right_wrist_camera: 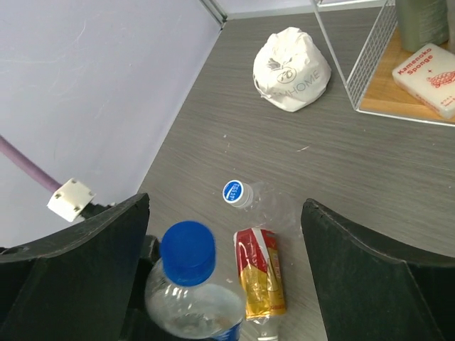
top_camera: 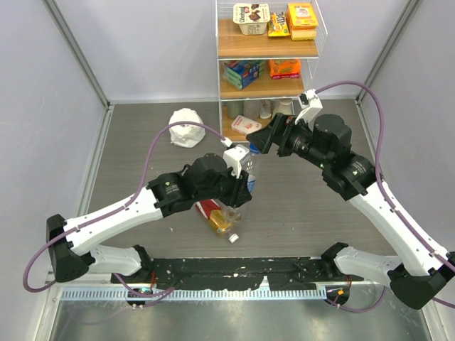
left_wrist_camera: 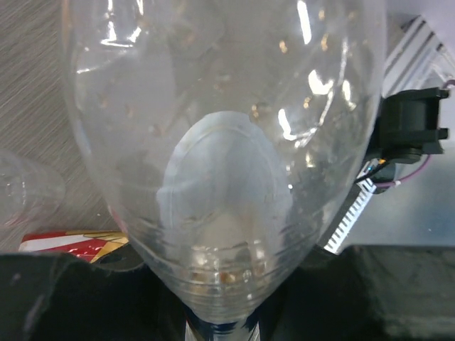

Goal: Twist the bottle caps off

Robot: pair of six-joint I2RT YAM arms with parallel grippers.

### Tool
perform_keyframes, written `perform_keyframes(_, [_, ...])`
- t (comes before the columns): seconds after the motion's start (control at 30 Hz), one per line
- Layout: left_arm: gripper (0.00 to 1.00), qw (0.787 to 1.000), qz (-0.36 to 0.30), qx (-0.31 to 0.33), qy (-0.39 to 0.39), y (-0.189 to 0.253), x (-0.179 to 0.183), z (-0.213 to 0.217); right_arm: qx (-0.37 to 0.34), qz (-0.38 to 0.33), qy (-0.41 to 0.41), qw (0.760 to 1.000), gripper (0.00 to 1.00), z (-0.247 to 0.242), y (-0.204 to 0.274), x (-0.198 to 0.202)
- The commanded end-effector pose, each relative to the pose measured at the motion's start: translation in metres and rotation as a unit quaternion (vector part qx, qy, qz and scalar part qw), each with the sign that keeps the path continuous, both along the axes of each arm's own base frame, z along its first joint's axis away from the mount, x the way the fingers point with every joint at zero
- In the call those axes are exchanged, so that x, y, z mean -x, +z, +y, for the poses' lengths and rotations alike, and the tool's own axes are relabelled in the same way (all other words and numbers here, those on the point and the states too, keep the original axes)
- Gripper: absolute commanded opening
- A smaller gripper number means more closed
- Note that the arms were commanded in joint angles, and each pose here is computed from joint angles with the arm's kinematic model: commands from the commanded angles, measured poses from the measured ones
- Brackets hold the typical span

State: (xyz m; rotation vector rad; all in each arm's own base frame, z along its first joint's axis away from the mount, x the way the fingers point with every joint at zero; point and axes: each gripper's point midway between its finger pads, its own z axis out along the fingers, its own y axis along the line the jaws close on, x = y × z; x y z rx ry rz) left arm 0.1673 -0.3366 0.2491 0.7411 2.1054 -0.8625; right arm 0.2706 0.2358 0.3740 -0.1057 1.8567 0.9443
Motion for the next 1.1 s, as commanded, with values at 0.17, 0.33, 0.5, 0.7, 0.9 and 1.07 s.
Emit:
perform_keyframes(0.17, [0.0,0.998,-0.012,-0.026,0.048,0.002,-0.02,-0.001,-0.026,-0.001,0.009,1.0,0.83,0.011,0.001,0.006])
perform_keyframes(0.33, [0.0,0.998,-0.013,-0.026,0.046,0.002,-0.019,0.0,-0.015,0.007,0.01,1.0,0.68,0.016,-0.007,0.004])
perform_keyframes(0.5, [0.0,0.998,-0.017,-0.026,0.049,0.004,-0.02,0.001,-0.007,0.009,0.019,1.0,0.61,0.021,-0.013,0.003])
perform_keyframes(0.7, [0.0,0.998,-0.02,-0.023,0.048,0.007,-0.02,0.001,-0.003,0.015,0.025,1.0,0.47,0.025,-0.017,0.002])
perform_keyframes(0.9, [0.0,0.998,-0.018,-0.02,0.05,0.007,-0.019,0.002,-0.005,0.012,0.03,0.999,0.13,0.025,-0.015,0.005])
perform_keyframes(1.07, [0.0,0.999,-0.019,-0.012,0.049,0.012,-0.017,0.004,-0.016,-0.029,0.082,0.996,0.02,0.032,0.0,0.02])
